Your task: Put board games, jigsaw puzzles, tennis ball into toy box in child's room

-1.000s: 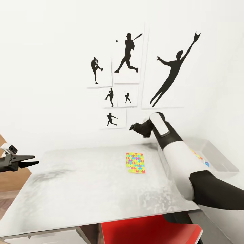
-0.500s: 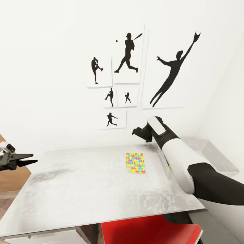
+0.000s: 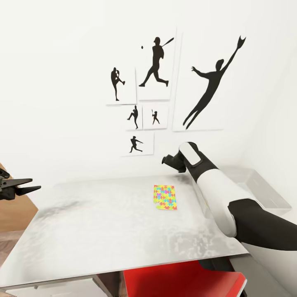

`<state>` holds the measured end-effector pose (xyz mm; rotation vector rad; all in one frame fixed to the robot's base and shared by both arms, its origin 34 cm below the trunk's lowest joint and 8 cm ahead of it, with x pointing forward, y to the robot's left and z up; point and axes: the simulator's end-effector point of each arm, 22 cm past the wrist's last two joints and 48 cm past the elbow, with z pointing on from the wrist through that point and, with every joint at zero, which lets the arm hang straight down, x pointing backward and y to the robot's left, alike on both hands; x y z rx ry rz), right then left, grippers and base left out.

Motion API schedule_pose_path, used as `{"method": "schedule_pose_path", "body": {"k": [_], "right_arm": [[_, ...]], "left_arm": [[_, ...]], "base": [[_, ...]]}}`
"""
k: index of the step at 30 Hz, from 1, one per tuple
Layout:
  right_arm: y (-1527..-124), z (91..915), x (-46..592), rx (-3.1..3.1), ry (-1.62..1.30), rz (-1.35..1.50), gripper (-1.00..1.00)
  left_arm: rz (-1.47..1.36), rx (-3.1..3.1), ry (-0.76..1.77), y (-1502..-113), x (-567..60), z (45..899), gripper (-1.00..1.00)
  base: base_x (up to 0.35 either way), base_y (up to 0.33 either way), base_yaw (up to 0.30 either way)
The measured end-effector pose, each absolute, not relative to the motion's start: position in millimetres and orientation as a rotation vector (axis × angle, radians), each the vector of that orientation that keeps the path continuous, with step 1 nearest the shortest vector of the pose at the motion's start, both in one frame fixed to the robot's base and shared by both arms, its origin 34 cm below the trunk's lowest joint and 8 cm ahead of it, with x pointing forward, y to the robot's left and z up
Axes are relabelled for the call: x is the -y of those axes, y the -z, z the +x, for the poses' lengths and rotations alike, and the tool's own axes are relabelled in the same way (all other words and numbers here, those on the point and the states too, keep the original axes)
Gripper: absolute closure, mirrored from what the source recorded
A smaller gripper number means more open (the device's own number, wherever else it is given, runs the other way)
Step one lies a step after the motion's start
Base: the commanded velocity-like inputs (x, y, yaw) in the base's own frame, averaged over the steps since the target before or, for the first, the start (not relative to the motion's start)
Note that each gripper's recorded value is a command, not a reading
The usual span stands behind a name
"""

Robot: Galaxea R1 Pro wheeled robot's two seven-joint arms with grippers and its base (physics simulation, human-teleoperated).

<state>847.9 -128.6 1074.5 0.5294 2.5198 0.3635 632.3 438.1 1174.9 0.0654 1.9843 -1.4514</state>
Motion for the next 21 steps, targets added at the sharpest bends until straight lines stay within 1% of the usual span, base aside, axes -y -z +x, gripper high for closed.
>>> {"method": "schedule_pose_path", "body": {"k": [6,21], "right_arm": [[-1067,849,131,-2.528,-0.356,0.532,-1.00],[-1048,850,136,-2.555,-0.310,0.522,-1.00]], "left_arm": [[0.042,-1.991,1.419,-1179,-455,631,-1.00],[0.020,-2.002,1.418,-1171,-461,634,-1.00]], "base": [[0.000,0.000,0.067],[0.000,0.000,0.088]]}}
